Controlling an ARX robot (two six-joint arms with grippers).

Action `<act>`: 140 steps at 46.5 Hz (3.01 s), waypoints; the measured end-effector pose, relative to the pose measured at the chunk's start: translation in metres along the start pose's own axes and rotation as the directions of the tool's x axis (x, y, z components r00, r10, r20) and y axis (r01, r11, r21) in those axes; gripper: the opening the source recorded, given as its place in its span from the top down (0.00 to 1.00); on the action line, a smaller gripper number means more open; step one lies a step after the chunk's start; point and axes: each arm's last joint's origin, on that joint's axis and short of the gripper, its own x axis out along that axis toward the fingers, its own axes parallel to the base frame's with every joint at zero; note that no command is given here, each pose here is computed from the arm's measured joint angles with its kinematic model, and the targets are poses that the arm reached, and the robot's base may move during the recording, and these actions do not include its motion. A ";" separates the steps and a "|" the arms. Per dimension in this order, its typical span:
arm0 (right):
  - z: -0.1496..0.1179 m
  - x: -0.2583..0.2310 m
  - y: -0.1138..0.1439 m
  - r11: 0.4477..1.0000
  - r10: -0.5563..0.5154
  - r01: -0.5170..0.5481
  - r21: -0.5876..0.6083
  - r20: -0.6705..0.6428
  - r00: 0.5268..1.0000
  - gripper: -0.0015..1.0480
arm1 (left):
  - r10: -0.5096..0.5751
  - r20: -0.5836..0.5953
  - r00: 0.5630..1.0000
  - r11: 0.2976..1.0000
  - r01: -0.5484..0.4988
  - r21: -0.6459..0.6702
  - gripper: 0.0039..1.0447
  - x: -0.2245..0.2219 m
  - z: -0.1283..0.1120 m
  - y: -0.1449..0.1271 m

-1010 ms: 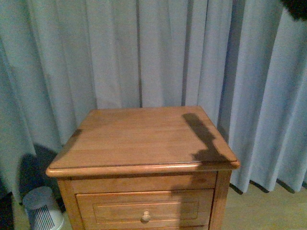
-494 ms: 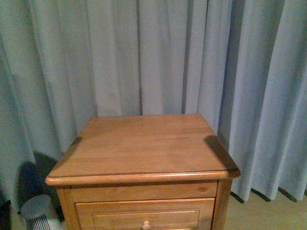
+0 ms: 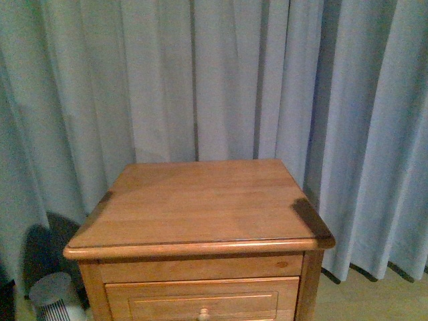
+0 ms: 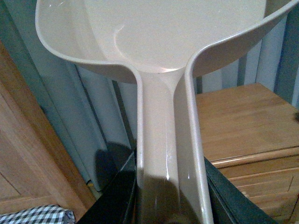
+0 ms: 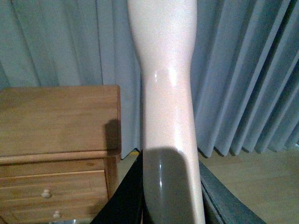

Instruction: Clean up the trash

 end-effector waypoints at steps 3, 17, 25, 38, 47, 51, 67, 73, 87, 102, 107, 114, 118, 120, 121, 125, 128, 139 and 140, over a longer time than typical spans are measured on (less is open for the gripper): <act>0.000 0.000 0.000 1.000 -0.005 0.005 -0.001 -0.002 1.000 0.81 | -0.001 0.000 1.000 1.000 0.001 0.000 0.73 0.000 0.000 0.000; -0.002 -0.001 0.000 1.000 -0.015 0.015 -0.008 -0.013 1.000 0.81 | -0.001 0.001 1.000 1.000 0.001 0.000 0.73 0.000 0.000 0.000; -0.002 -0.001 0.000 1.000 -0.015 0.015 -0.008 -0.013 1.000 0.81 | 0.000 0.000 1.000 1.000 0.000 0.000 0.73 0.000 0.000 0.000; -0.002 -0.001 0.000 1.000 -0.015 0.015 -0.008 -0.013 1.000 0.81 | 0.000 0.000 1.000 1.000 0.000 0.000 0.73 0.000 0.000 0.000; -0.002 -0.001 0.000 1.000 -0.015 0.015 -0.008 -0.013 1.000 0.81 | 0.000 0.000 1.000 1.000 0.000 0.000 0.73 0.000 0.000 0.000; -0.001 -0.001 -0.001 1.000 -0.022 0.021 -0.005 -0.010 1.000 0.81 | -0.009 0.001 1.000 1.000 0.009 0.000 0.73 0.000 0.000 0.000; -0.002 -0.001 0.000 1.000 -0.017 0.017 -0.005 -0.013 1.000 0.81 | 0.002 -0.001 1.000 1.000 -0.002 0.000 0.73 0.000 0.000 0.000; -0.003 0.000 0.001 1.000 -0.005 0.005 -0.008 -0.018 1.000 0.81 | 0.006 -0.004 1.000 1.000 -0.006 -0.003 0.73 0.000 -0.002 0.000; -0.003 -0.001 0.000 1.000 -0.012 0.012 -0.007 -0.015 1.000 0.81 | -0.002 -0.004 1.000 1.000 0.002 -0.003 0.74 0.000 -0.002 0.000; -0.003 0.000 0.000 1.000 -0.015 0.015 -0.008 -0.017 1.000 0.81 | 0.001 -0.005 1.000 1.000 -0.001 -0.003 0.74 0.000 -0.002 0.000; -0.003 -0.001 0.000 1.000 -0.014 0.014 -0.007 -0.016 1.000 0.81 | 0.001 -0.007 1.000 1.000 -0.001 -0.003 0.74 0.000 -0.002 0.000; -0.004 -0.001 0.000 1.000 -0.011 0.010 -0.008 -0.017 1.000 0.81 | 0.001 -0.006 1.000 1.000 -0.001 -0.003 0.74 0.000 -0.002 0.000; -0.004 0.000 0.001 1.000 -0.007 0.007 -0.010 -0.020 1.000 0.81 | 0.014 -0.009 1.000 1.000 -0.014 -0.004 0.74 0.000 -0.003 0.000; -0.004 0.000 0.001 1.000 0.000 0.000 -0.011 -0.022 1.000 0.81 | 0.018 -0.005 1.000 1.000 -0.018 -0.005 0.74 -0.001 -0.002 0.000; -0.004 0.000 0.001 1.000 -0.001 0.001 -0.011 -0.022 1.000 0.81 | 0.018 -0.005 1.000 1.000 -0.018 -0.005 0.74 -0.001 -0.002 0.000; -0.004 0.000 0.001 1.000 -0.015 0.015 -0.011 -0.021 1.000 0.81 | 0.000 -0.006 1.000 1.000 0.000 -0.004 0.74 0.000 -0.003 0.000; -0.004 0.000 0.000 1.000 -0.015 0.015 -0.009 -0.018 1.000 0.81 | -0.006 -0.005 1.000 1.000 0.006 -0.004 0.74 0.000 -0.003 0.000; -0.004 0.000 0.000 1.000 -0.014 0.014 -0.009 -0.019 1.000 0.81 | -0.002 -0.005 1.000 1.000 0.002 -0.004 0.74 0.000 -0.003 0.000; -0.004 0.000 0.000 1.000 -0.014 0.014 -0.008 -0.018 1.000 0.81 | -0.005 -0.007 1.000 1.000 0.005 -0.007 0.74 0.000 -0.003 0.000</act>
